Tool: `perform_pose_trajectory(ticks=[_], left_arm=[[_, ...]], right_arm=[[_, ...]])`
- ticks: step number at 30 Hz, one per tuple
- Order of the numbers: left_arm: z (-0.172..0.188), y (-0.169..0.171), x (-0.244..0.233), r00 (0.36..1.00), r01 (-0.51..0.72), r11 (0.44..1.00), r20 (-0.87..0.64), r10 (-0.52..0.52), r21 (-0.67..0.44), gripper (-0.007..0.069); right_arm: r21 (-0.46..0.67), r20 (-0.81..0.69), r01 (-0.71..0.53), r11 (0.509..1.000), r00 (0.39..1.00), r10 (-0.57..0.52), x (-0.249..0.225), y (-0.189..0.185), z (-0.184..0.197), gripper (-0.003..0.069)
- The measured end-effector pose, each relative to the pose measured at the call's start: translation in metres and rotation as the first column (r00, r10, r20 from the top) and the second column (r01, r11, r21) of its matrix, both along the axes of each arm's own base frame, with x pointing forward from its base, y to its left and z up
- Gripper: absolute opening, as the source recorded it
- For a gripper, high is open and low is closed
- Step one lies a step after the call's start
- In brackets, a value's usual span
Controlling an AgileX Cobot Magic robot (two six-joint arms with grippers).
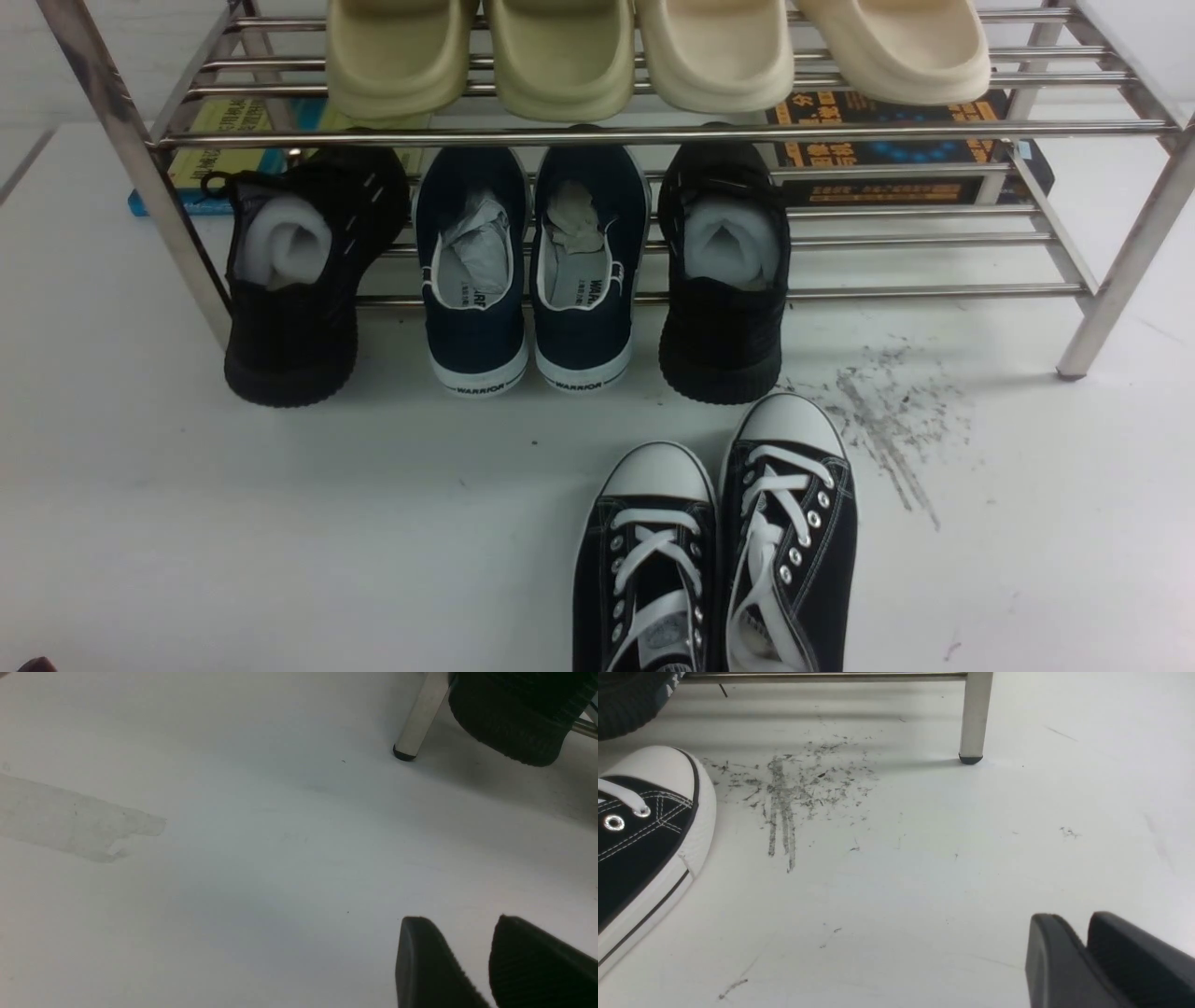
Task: Take the shoes off the shelf with your hand on the white table.
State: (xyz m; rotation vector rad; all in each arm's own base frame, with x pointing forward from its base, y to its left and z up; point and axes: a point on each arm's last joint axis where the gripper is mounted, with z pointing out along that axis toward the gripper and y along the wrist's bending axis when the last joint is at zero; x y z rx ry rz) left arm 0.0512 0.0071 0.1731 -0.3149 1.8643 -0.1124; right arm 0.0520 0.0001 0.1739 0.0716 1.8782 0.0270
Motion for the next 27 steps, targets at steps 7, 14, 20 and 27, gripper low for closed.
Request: perform_pose_trajectory(ticks=[7,14,20,27], left_arm=[[0.0,0.0,0.0,1.0,0.0,1.0,0.0,0.0,0.0,0.0242],[0.0,0.0,0.0,1.0,0.0,1.0,0.0,0.0,0.0,0.0242],[0.0,0.0,0.0,1.0,0.0,1.0,0.0,0.0,0.0,0.0242],[0.0,0.0,0.0,1.0,0.0,1.0,0.0,0.0,0.0,0.0242]], right_arm=[[0.0,0.0,-0.011,1.0,1.0,0.011,0.0,0.0006,0.0,0.0133],[0.0,0.0,-0.051,0.999,0.999,0.051,-0.0001,0.0027,0.0,0.0143],[0.0,0.0,-0.051,0.999,0.999,0.051,-0.0001,0.0027,0.0,0.0152],[0.0,0.0,-0.051,0.999,0.999,0.051,-0.0001,0.0027,0.0,0.0155]])
